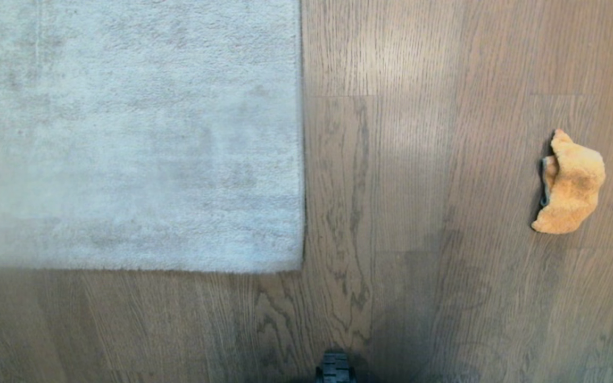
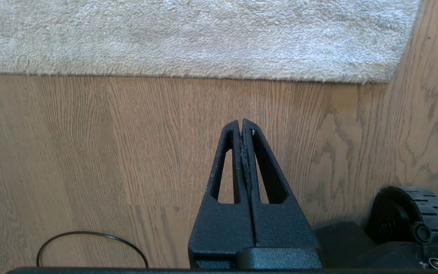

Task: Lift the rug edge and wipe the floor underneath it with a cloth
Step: Lift up the carpet

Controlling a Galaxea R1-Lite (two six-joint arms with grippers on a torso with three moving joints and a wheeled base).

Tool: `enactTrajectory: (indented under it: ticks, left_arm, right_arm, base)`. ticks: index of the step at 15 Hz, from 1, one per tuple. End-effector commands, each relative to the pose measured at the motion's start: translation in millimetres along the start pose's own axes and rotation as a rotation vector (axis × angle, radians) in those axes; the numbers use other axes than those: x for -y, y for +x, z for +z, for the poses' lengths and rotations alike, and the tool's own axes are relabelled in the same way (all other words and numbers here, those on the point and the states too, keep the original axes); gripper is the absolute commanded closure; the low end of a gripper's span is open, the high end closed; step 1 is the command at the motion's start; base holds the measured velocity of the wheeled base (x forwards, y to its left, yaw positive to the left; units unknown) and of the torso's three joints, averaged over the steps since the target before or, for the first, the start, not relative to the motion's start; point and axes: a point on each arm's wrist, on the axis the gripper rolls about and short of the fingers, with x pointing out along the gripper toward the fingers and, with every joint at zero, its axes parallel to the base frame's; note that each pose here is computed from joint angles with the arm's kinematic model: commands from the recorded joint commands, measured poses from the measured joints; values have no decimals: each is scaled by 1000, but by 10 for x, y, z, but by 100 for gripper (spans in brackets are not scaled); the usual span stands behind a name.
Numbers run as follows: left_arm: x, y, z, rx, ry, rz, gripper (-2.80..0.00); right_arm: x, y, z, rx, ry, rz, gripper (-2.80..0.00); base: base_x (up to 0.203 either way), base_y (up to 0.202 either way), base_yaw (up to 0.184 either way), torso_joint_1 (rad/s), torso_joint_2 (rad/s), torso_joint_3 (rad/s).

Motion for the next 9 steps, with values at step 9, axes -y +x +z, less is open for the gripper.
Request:
enactTrajectory:
  ticks: [9]
  left_arm:
    - [0, 1, 1, 0, 4, 0, 0]
  right_arm:
    - [0, 0, 0, 1, 0, 0, 0]
  base:
    - [0, 0, 0, 0, 0, 0]
